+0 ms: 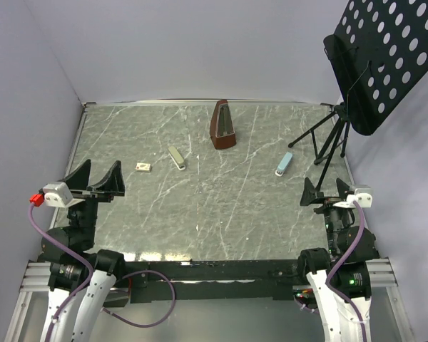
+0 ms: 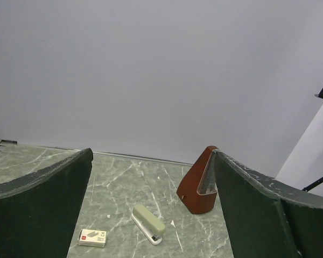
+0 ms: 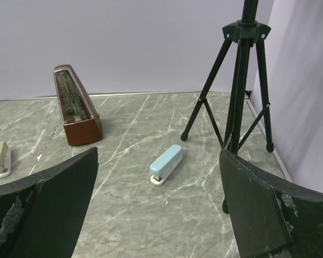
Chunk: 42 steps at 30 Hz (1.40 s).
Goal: Load the staples into the stapler
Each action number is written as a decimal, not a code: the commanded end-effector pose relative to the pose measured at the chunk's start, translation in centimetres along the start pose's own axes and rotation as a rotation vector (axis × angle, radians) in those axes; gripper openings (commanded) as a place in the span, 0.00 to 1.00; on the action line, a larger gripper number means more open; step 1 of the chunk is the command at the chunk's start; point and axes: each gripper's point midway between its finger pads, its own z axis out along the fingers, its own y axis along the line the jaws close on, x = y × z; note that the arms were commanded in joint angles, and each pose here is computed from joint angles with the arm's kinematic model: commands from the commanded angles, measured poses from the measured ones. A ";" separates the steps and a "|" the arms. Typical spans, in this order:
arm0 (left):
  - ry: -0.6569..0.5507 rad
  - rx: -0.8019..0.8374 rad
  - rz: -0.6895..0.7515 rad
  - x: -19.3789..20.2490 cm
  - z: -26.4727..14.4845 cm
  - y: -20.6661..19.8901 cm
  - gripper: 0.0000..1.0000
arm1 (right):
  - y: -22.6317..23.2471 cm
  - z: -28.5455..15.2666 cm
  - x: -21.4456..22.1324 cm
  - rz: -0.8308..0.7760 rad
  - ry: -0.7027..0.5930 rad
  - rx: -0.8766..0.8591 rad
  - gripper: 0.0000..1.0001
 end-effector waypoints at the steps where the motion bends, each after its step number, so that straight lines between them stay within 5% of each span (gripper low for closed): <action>1: -0.029 -0.002 -0.014 -0.8 0.0 -0.1 0.99 | -0.1 -3.8 -4.9 0.024 -0.258 -0.015 1.00; 12: 0.066 -0.082 -0.053 1.4 1.3 1.0 1.00 | 0.3 -3.6 -4.5 0.054 -0.249 -0.035 1.00; 25: 0.720 -0.610 -0.064 16.1 3.3 7.7 0.99 | 0.8 -3.9 -4.6 0.058 -0.270 -0.068 1.00; 30: 0.904 -0.733 0.040 21.0 4.1 10.0 1.00 | 0.9 -4.1 -4.6 0.061 -0.275 -0.075 1.00; 42: 1.190 -0.893 -0.060 29.3 7.5 14.6 1.00 | 0.7 -4.3 -4.7 0.054 -0.289 -0.068 1.00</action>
